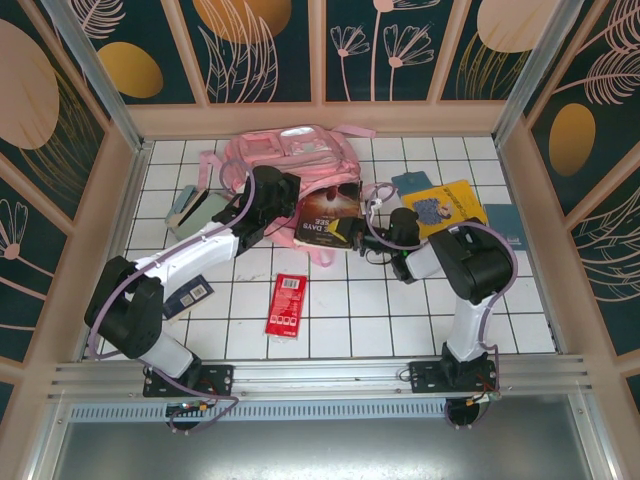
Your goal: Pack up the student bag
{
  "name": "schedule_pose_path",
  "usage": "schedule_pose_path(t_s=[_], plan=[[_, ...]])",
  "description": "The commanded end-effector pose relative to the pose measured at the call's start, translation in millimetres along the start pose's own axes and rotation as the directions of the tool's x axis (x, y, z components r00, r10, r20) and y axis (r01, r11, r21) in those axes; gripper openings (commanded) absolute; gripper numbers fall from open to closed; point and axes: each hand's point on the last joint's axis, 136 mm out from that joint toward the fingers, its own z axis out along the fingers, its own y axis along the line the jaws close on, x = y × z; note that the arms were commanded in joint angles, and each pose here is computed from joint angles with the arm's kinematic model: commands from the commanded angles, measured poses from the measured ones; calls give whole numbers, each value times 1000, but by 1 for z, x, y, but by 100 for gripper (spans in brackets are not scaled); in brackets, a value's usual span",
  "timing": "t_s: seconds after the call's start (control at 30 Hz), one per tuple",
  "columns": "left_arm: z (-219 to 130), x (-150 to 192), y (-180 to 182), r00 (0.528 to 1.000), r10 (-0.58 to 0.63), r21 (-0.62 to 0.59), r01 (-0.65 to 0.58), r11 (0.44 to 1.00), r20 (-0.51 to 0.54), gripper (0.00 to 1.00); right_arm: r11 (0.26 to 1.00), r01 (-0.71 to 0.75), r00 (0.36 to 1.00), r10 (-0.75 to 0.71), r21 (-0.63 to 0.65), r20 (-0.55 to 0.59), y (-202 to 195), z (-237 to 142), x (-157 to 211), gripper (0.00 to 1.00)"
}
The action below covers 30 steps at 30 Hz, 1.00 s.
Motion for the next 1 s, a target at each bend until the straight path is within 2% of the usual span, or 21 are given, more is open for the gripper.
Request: schedule_pose_path(t_s=[0.0, 0.27, 0.57, 0.9, 0.97], plan=[[-10, 18, -56, 997, 32, 175, -18, 984, -76, 0, 998, 53, 996, -50, -40, 79, 12, -1, -16, 0], [-1, 31, -52, 988, 70, 166, -46, 985, -140, 0, 989, 147, 976, -147, 7, 162, 31, 19, -61, 0], [12, 54, -59, 960, 132, 179, -88, 980, -248, 0, 995, 104, 969, -101, 2, 227, 23, 60, -85, 0], [11, 68, -63, 941, 151, 200, -92, 975, -302, 0, 996, 85, 951, -80, -6, 300, 22, 120, -111, 0], [11, 72, -62, 936, 145, 200, -83, 976, -322, 0, 997, 80, 949, -70, -20, 306, 22, 132, -116, 3]])
